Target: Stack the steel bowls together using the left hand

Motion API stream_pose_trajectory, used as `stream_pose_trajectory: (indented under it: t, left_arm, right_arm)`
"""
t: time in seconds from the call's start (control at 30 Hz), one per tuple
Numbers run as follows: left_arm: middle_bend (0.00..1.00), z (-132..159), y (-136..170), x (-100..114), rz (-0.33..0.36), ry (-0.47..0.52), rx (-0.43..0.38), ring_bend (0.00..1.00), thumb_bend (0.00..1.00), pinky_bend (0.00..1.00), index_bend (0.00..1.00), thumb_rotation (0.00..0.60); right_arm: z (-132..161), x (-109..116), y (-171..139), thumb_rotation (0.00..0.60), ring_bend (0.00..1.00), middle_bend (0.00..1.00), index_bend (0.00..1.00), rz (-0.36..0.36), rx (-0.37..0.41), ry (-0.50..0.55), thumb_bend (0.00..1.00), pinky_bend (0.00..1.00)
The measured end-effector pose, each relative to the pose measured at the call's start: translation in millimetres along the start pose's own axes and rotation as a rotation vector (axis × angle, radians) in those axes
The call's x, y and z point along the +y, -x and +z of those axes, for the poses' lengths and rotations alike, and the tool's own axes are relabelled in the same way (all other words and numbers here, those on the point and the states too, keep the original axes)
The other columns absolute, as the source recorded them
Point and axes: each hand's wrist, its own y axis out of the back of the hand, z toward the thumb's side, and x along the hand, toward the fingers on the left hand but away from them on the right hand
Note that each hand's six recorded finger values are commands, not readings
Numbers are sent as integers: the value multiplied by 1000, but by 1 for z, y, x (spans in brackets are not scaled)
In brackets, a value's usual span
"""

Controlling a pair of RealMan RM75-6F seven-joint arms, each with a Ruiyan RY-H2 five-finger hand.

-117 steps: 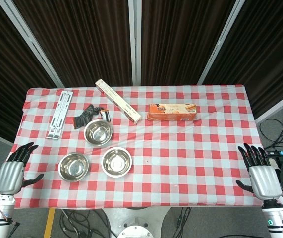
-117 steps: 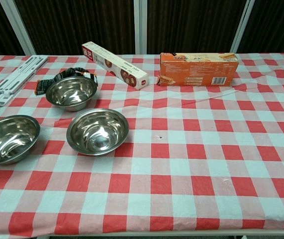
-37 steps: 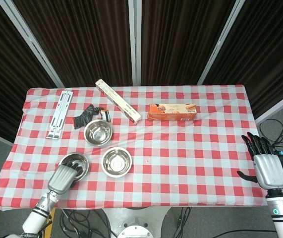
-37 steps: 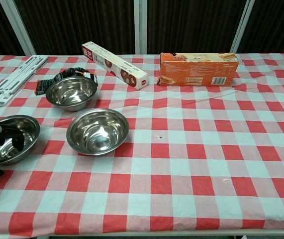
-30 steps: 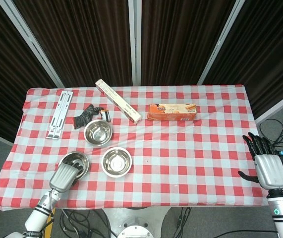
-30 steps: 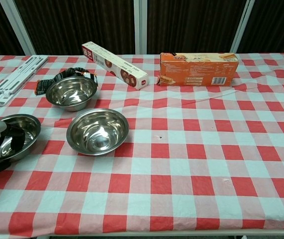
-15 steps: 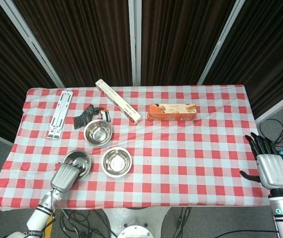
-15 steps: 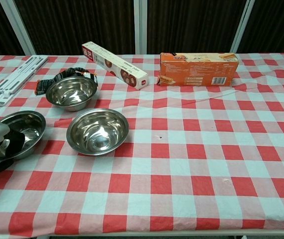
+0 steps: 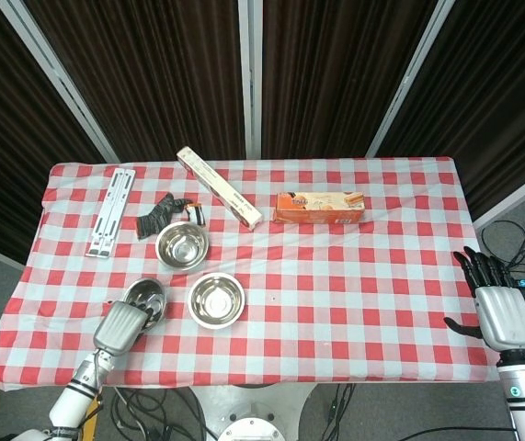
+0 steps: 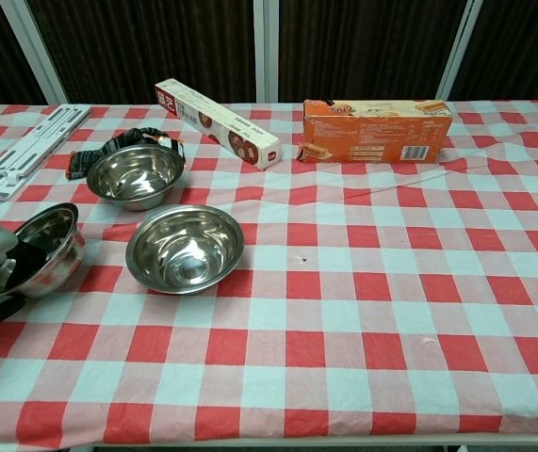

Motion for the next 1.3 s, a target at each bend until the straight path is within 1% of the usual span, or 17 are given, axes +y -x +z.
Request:
stream_pose_trajectory:
  t: [0.2,0.33,0.47,0.57,0.73,0.87,0.97,1.07,1.1,1.17,1.23,1.3]
  left_arm:
    - [697,4,0,26,81,-7,-20,685,401,793,681,600]
    - [698,10,1,39,113,-12,-43,686,403,794,683,600]
    - [699,25,1,53,144,-16,-91,687,403,794,684,600]
    - [699,38,-5,62,159,-27,-132,687,403,793,684,600]
    - [699,63,-21,71,168,-35,-198,687,404,794,684,600]
    - [699,92,-36,76,171,-23,-249,687,404,794,684,600]
    - [699,109,-43,73,162,-25,-274,687,404,794,685,600]
    - [697,114,-49,67,153,-40,-278,686,403,793,683,600]
    - [689,114,-50,66,153,-46,-276,679,395,786,673,600]
    - [641,114,-52,64,155,-56,-276,630,348,737,592,600]
    - [551,114,-52,64,160,-62,-287,533,264,647,422,600]
    - [502,112,-53,64,174,-77,-302,479,234,600,351,600]
  right_arm:
    - [2,2,1,600,0,0,0,-7,4,6,26,0]
    - [2,3,2,600,0,0,0,-12,6,10,25,0]
    - [5,8,4,600,0,0,0,-27,9,20,26,0]
    - [7,10,4,600,0,0,0,-35,15,24,26,0]
    - [7,17,2,600,0,0,0,-54,20,33,26,0]
    - [6,19,4,600,0,0,0,-62,17,44,26,0]
    - [5,19,4,600,0,0,0,-62,13,46,26,0]
    - [3,20,4,600,0,0,0,-64,8,48,26,0]
    - [2,20,4,600,0,0,0,-65,6,50,26,0]
    - [-1,20,4,600,0,0,0,-67,1,51,26,0]
    - [-3,20,4,600,0,0,0,-67,-4,51,26,0]
    - [-5,20,4,600,0,0,0,-66,-7,53,26,0]
